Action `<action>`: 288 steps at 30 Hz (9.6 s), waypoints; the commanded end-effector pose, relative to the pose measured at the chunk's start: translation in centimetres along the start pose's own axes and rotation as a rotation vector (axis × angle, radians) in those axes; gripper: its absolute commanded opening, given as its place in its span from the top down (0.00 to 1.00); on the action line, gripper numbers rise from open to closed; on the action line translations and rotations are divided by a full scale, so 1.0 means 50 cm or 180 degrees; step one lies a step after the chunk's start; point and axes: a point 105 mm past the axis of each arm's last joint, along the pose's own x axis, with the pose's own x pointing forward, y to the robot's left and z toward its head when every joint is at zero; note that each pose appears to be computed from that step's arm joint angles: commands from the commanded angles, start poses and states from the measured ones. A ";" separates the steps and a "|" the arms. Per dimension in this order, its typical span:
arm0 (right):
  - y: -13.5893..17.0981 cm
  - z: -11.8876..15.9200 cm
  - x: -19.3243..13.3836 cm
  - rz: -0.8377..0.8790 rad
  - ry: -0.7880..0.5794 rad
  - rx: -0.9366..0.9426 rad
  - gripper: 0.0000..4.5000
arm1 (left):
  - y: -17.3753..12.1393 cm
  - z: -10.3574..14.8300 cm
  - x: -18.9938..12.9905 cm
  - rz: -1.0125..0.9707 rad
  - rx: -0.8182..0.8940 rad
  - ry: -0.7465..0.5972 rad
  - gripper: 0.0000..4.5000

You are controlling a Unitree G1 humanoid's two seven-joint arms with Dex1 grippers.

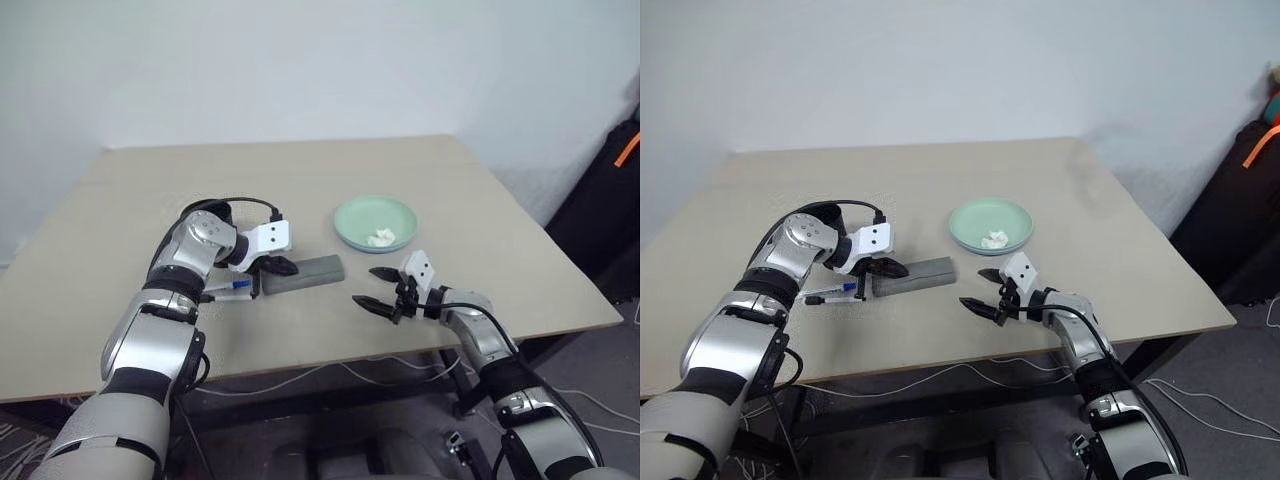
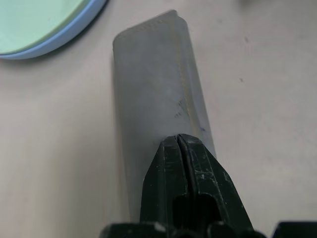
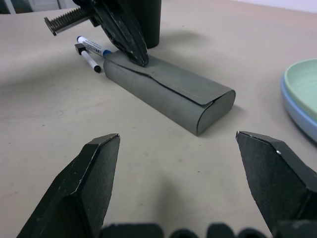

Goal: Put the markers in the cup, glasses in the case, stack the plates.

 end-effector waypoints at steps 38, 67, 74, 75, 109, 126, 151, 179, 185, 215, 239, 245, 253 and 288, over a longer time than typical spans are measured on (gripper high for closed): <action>-0.024 0.031 0.005 0.0096 0.0035 -0.0199 0.09 | -0.036 -0.111 -0.172 -0.0472 -0.0204 0.1266 0.33; -0.027 0.035 0.005 0.0021 0.0002 -0.0175 0.09 | -0.057 -0.166 -0.130 -0.0829 0.0015 0.1807 0.36; -0.027 0.035 0.006 0.0019 -0.0007 -0.0178 0.09 | -0.061 -0.168 -0.133 -0.0858 0.0005 0.1764 0.81; -0.027 0.035 0.007 0.0021 -0.0007 -0.0180 0.09 | -0.062 -0.169 -0.134 -0.0859 0.0005 0.1759 0.88; -0.018 0.032 0.000 0.0246 0.0161 -0.0222 0.09 | 0.149 0.057 -0.288 0.3580 -0.0685 -0.1481 0.99; -0.016 0.031 -0.001 0.0242 0.0165 -0.0231 0.09 | 0.123 -0.044 -0.255 0.4327 -0.1195 -0.1127 0.99; -0.015 0.029 0.002 0.0244 0.0179 -0.0243 0.09 | 0.117 0.026 -0.241 0.3888 -0.1164 -0.1684 0.28; -0.014 0.030 0.021 0.0202 0.0146 -0.0255 0.09 | -0.009 -0.142 -0.207 0.0381 -0.0621 0.0886 0.00; -0.016 0.029 0.019 0.0170 0.0145 -0.0239 0.09 | -0.010 -0.158 -0.195 0.0123 -0.0686 0.1132 0.00; 0.006 0.084 0.003 0.0479 -0.0233 0.0080 0.09 | -0.014 -0.167 -0.176 0.0085 -0.0734 0.1069 0.98; 0.011 0.141 -0.001 0.0591 -0.0444 0.0062 0.09 | 0.138 0.074 -0.367 0.3098 -0.0880 -0.2083 0.98; 0.019 0.186 0.009 0.0671 -0.0633 -0.0001 0.09 | 0.141 0.036 -0.343 0.3593 -0.0892 -0.1924 0.98; 0.020 0.193 0.011 0.0660 -0.0669 -0.0010 0.09 | 0.132 -0.030 -0.305 0.3786 -0.1227 -0.1852 0.98; 0.013 0.187 0.002 0.0556 -0.0655 0.0050 0.09 | 0.113 -0.049 -0.284 0.3622 -0.1526 -0.2247 0.25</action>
